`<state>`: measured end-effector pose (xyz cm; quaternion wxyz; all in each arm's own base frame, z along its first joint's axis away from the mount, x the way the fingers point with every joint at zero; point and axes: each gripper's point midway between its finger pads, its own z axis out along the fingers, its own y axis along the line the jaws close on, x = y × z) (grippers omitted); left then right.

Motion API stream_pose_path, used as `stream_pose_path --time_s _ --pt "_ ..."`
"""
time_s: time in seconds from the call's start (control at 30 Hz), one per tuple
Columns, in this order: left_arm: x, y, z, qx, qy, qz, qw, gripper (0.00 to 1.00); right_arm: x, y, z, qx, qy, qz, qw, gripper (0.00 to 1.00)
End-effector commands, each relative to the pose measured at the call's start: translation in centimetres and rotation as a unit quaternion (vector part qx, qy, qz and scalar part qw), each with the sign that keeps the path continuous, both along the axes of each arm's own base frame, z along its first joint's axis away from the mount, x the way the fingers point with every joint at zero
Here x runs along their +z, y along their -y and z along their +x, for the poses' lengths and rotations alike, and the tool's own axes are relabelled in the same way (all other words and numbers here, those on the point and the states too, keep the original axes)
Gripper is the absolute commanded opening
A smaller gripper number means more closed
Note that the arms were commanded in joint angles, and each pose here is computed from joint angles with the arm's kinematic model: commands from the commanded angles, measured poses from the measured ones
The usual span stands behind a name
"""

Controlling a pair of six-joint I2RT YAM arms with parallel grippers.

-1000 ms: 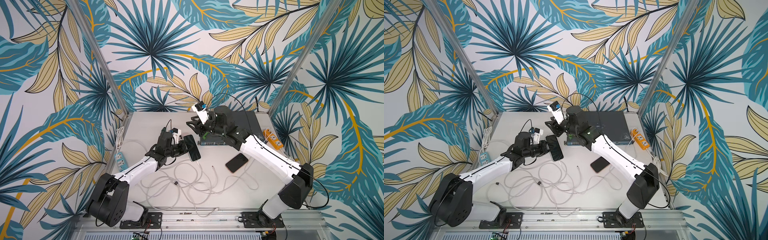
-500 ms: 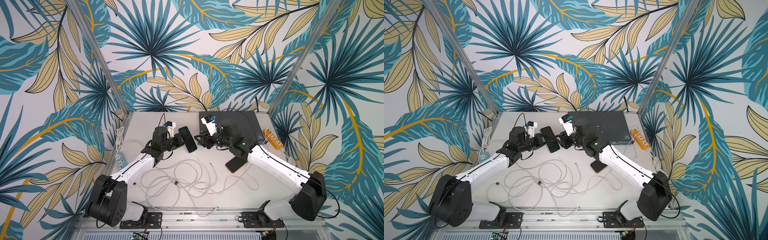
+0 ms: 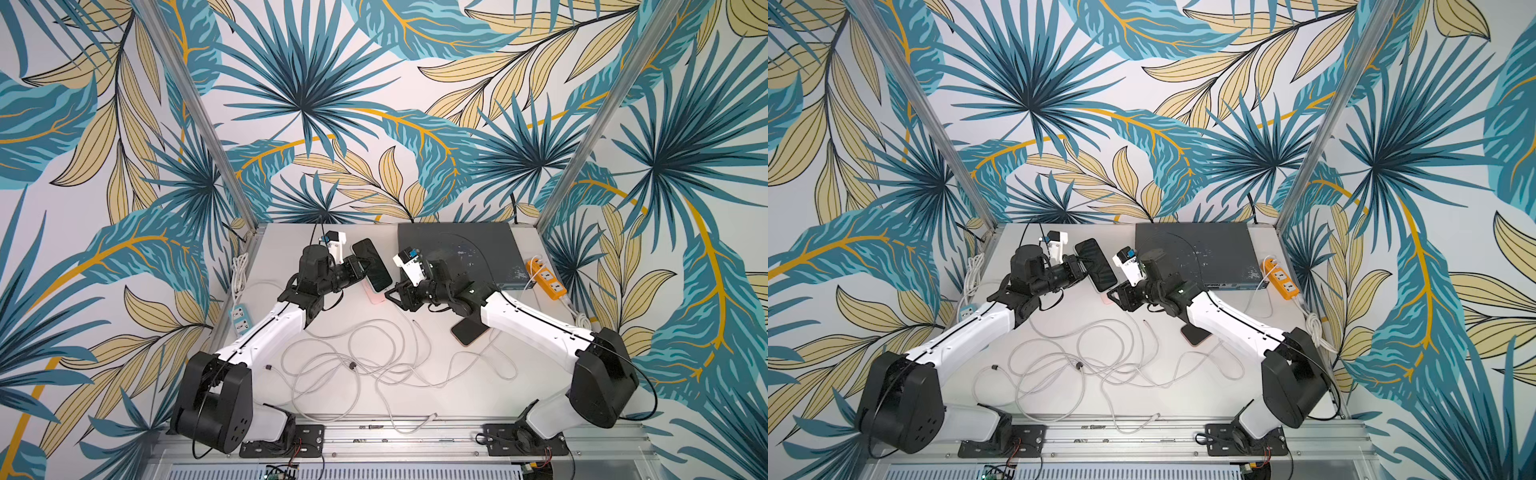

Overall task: Plug the charging cable into the phone
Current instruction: Insert the charging cable into the phone.

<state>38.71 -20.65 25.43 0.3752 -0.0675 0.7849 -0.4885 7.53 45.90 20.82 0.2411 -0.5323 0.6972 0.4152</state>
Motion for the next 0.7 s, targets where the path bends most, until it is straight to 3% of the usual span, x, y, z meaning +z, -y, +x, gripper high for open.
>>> stream_pose_path --time_s 0.0,0.23,0.67 --pt "4.7 -0.4 -0.3 -0.002 0.071 -0.015 0.997 0.0 -0.2 -0.3 -0.3 0.014 0.007 -0.001 1.0 0.5" --pt "4.5 -0.4 -0.4 -0.003 0.068 -0.015 0.998 0.0 -1.0 -0.8 -0.9 0.027 -0.014 -0.002 1.0 0.44" --pt "3.8 -0.4 -0.6 -0.003 0.062 -0.014 0.998 0.0 -0.7 -2.2 -0.6 0.024 -0.019 0.006 1.0 0.2"
